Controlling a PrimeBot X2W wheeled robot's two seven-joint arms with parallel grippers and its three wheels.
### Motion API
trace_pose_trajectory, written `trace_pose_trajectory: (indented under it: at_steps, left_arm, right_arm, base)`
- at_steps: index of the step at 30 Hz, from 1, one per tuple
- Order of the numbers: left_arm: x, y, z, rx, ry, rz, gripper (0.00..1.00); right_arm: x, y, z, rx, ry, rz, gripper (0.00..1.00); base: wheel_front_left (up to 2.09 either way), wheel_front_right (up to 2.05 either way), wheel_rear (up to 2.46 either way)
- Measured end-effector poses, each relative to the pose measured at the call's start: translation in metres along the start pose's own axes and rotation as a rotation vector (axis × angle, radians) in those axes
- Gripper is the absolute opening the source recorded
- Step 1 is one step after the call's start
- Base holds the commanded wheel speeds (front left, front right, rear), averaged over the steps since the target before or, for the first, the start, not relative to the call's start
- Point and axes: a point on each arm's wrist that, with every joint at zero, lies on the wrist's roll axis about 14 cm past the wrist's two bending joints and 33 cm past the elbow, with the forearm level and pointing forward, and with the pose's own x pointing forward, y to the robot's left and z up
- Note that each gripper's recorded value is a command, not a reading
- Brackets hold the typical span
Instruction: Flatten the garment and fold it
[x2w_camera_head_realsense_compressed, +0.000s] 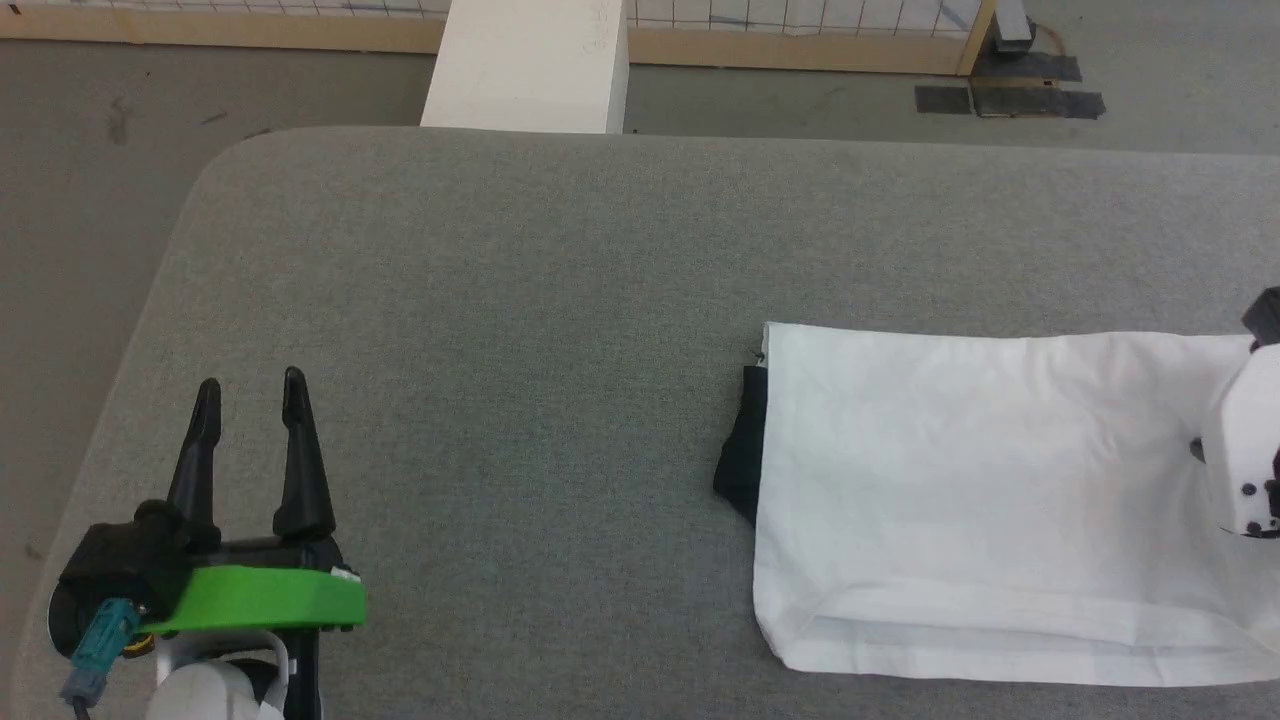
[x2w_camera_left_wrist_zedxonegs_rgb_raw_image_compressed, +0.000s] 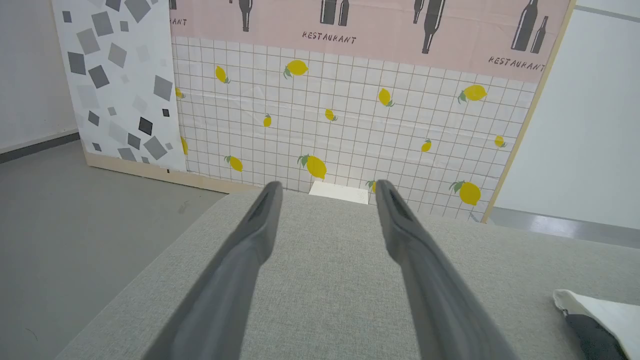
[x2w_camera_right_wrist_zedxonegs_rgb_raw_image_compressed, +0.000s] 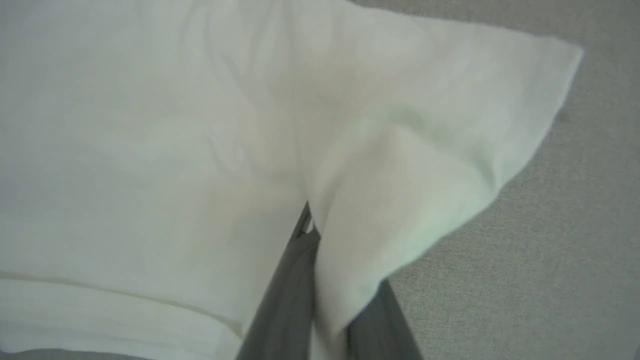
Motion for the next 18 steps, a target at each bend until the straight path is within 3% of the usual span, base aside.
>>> trace_pose_trajectory:
  at_steps: [11,18]
  left_arm:
    - [-0.01,0.003,0.008,-0.004,-0.016,0.007,1.0]
    - [-0.012,0.005,0.004,-0.002,-0.003,0.015,1.0]
  right_arm:
    - [-0.054,0.099,0.044,-0.25,-0.099,0.198,0.0]
    - [-0.046,0.164,0.051,-0.287,-0.111,0.348,0.0]
  base:
    - [0.0,0.0,0.0]
    - [0.0,0.0,0.0]
